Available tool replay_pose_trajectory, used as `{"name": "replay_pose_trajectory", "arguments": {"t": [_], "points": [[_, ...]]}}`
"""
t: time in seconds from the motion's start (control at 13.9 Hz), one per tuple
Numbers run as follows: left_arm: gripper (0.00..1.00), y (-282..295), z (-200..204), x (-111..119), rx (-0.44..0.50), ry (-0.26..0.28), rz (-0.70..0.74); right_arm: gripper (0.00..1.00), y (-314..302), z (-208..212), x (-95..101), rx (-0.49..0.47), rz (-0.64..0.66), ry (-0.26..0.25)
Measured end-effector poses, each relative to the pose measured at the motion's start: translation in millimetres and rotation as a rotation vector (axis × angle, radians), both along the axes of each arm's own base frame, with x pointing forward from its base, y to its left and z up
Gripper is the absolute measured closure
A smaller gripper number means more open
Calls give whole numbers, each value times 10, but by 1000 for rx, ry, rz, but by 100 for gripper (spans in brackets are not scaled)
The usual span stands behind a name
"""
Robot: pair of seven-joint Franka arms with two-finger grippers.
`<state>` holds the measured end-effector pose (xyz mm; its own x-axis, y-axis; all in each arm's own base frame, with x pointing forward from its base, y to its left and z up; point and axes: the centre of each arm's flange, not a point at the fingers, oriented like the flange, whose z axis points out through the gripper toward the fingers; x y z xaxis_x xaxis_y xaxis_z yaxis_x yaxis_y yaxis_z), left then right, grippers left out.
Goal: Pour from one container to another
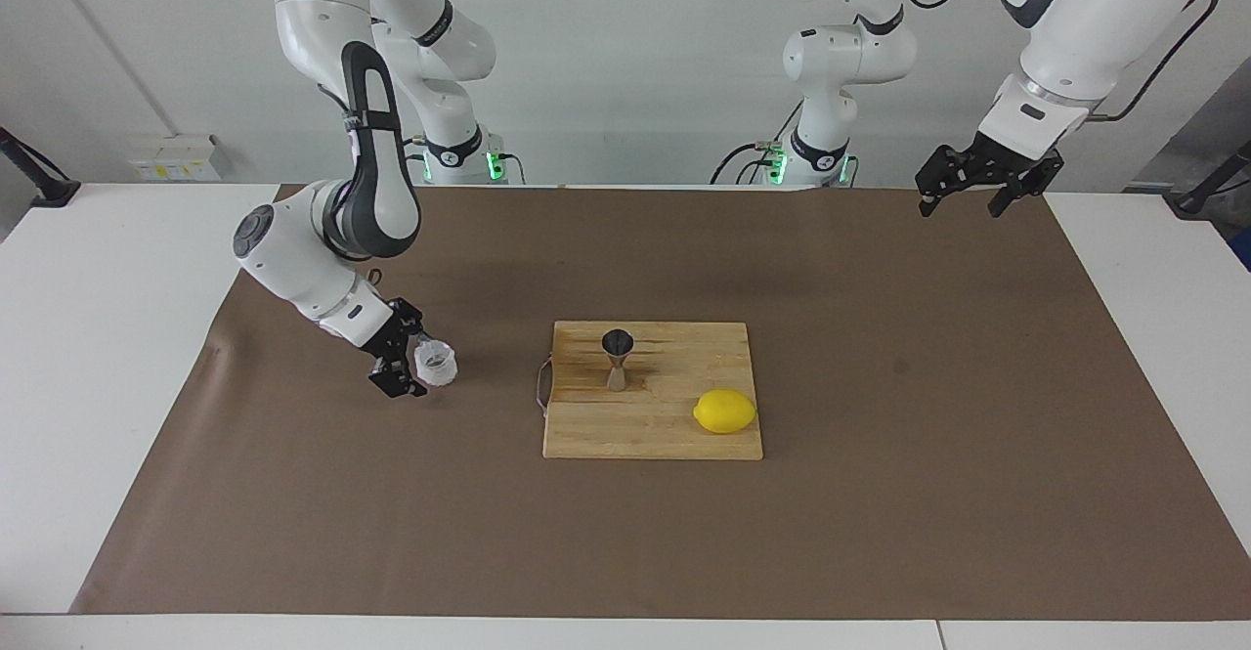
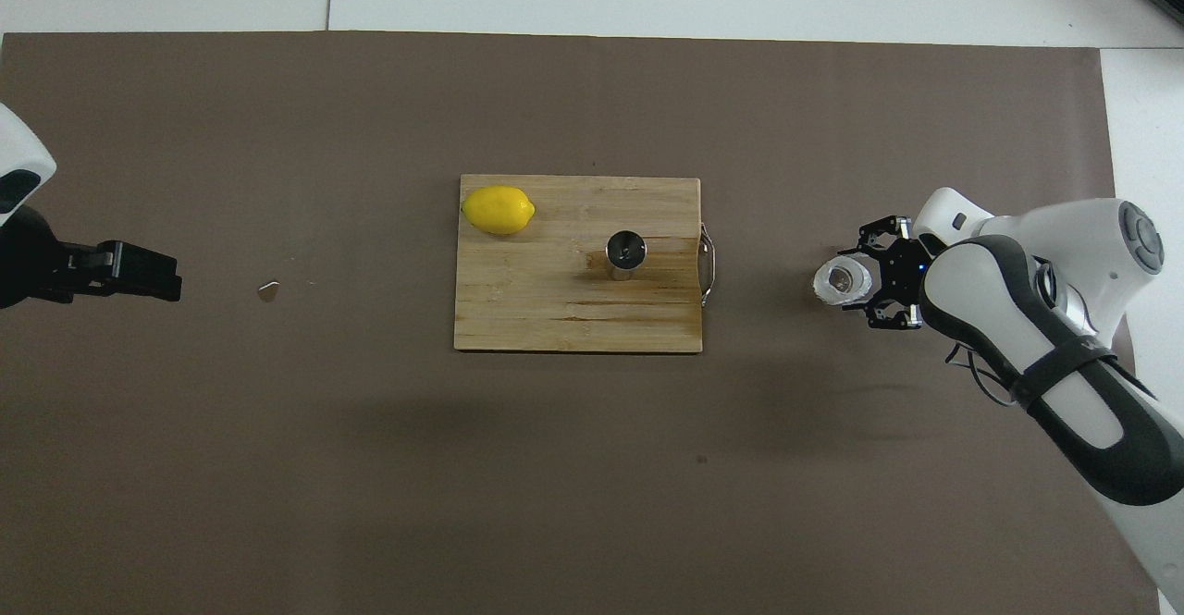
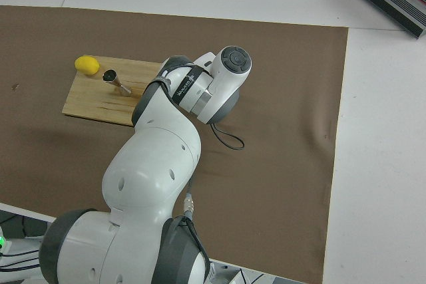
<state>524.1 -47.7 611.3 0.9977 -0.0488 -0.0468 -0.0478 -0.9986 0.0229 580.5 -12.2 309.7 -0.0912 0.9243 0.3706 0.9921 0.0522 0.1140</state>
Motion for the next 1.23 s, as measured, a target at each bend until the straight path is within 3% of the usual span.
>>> {"name": "replay_pose_trajectory", "arguments": {"t": [0.22, 0.36, 0.5, 0.72, 1.01, 1.23], "points": [[0, 0, 0, 0, 0, 0, 0, 0, 2, 419, 6, -5, -19, -63], [0, 0, 0, 0, 0, 0, 0, 0, 14, 635, -13, 6, -67, -62], [0, 0, 0, 0, 0, 0, 0, 0, 30, 819, -6, 4, -126, -37], [0, 0, 0, 0, 0, 0, 0, 0, 126, 1231, -46, -89, -279, 28], [0, 0, 0, 0, 0, 0, 0, 0, 352, 1722, -241, -153, -556, 116], [0, 0, 0, 0, 0, 0, 0, 0, 426, 2110, -241, -198, -790, 157]]}}
